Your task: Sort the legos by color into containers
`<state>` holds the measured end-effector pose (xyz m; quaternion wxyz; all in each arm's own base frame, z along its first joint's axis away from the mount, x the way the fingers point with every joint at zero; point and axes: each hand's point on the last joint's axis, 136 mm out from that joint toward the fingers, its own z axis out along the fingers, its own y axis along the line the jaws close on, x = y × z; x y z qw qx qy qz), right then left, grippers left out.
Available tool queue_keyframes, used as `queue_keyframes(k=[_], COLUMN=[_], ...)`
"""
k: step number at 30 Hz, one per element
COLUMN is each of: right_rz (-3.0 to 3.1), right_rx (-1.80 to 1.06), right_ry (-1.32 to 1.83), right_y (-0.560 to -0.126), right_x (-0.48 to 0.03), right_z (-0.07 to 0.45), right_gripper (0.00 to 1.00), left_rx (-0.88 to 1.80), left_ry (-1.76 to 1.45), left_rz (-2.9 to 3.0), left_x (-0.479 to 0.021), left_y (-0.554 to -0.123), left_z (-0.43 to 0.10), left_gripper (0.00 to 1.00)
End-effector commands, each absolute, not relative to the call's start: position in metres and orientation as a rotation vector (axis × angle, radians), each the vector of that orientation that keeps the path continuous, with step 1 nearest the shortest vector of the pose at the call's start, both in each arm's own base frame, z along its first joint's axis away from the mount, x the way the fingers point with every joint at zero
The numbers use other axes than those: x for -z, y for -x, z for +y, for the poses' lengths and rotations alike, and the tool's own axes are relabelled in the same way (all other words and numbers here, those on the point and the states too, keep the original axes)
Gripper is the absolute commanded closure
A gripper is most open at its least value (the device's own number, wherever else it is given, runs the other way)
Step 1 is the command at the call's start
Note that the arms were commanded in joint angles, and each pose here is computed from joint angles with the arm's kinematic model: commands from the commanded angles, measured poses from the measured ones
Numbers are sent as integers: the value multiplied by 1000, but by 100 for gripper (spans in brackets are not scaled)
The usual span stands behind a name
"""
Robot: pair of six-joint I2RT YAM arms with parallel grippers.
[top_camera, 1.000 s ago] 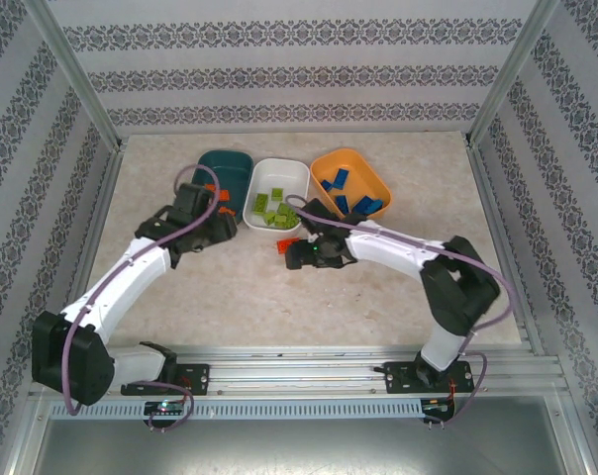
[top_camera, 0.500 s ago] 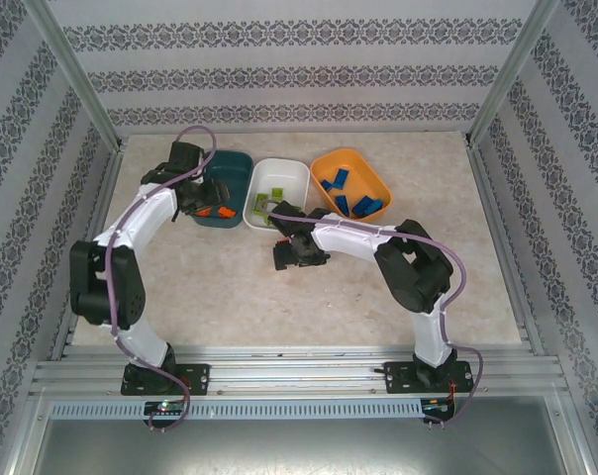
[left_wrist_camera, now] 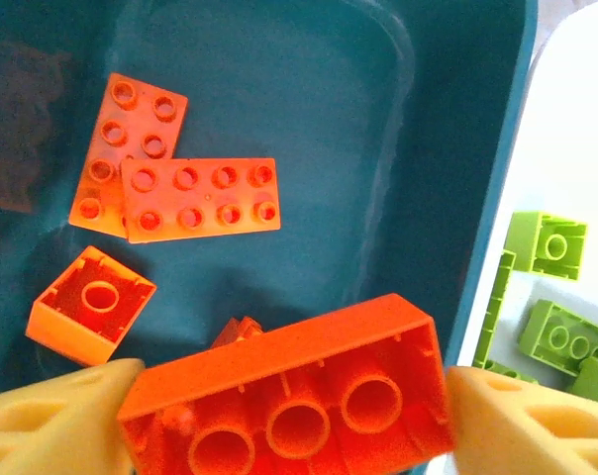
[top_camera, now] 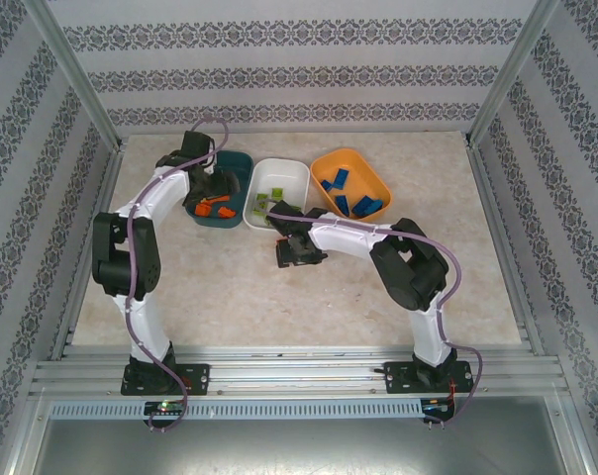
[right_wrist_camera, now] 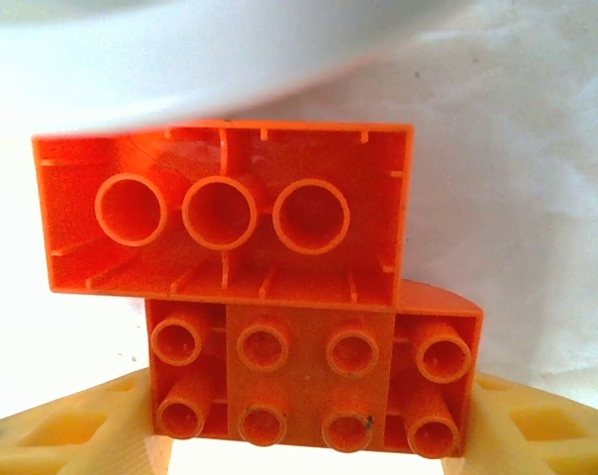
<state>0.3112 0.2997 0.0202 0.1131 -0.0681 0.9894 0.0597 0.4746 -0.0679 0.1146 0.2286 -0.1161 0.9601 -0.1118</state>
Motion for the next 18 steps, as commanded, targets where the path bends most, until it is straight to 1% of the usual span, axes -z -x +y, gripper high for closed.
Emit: queue_keyframes(k=[1, 6, 10, 13, 18], right_rz=[2862, 2816, 2733, 2666, 2580], right_rx=[-226, -309, -486, -596, -698], right_ry=[215, 230, 246, 262, 302], right_y=[-303, -293, -295, -308, -347], right_x=[-42, -71, -105, -126, -150], right_z=[302, 304, 324, 345, 384], right_gripper=[45, 45, 44, 44, 43], left_rx=[330, 342, 378, 409, 479], left_ry=[339, 345, 363, 368, 366], left_rz=[2638, 2601, 2538, 2459, 2330], left_x=[-126, -145, -177, -209, -250], left_y=[-473, -468, -458, -440, -388], left_z=[-60, -58, -56, -56, -57], left_gripper=[0, 0, 0, 0, 0])
